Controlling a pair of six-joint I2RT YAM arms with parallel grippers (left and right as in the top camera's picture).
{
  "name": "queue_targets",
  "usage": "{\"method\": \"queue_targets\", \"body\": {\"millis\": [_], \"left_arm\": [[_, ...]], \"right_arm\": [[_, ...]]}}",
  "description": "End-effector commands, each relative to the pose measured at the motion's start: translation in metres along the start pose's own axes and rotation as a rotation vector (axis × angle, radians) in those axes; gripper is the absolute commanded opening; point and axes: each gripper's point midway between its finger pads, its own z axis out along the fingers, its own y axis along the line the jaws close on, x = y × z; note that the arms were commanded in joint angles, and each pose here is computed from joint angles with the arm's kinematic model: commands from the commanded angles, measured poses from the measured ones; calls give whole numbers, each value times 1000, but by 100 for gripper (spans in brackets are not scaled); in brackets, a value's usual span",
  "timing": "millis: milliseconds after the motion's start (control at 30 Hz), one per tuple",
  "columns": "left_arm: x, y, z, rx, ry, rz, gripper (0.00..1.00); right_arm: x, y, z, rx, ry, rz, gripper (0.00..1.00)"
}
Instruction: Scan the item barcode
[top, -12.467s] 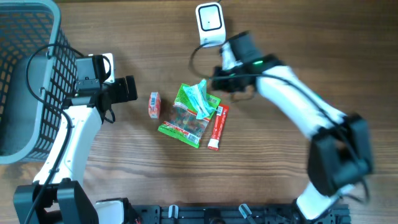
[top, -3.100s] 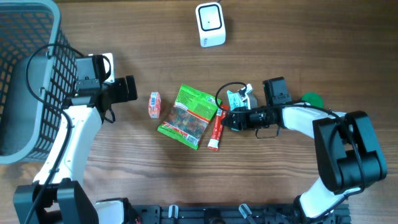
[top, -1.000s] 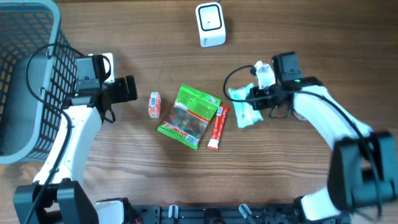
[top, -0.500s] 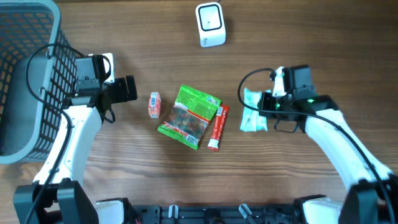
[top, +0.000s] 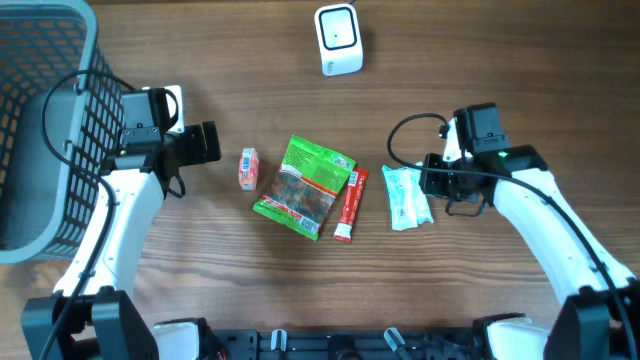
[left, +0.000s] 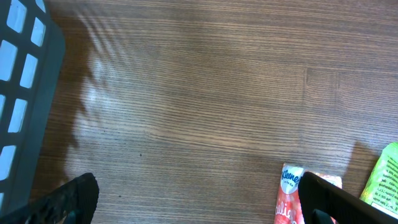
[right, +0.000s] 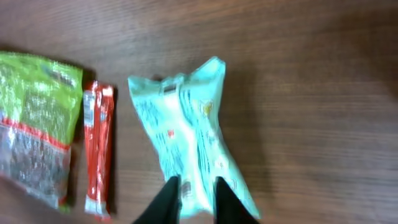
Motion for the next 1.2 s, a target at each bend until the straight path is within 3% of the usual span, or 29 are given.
{"method": "queue_targets", "body": {"millis": [0,233,967,1167], "left_arm": [[-10,3,-7,-7,-32,0,100],[-10,3,-7,-7,-32,0,100],[-10,3,-7,-7,-32,0,100],[-10,3,-7,-7,-32,0,100]], "right_arm": [[20,7,5,29,51,-103,18],[34,-5,17,310,-31,-172,17],[47,-11,66,393,67,-234,27],[49,-6,68,362,79,-232,51]]}}
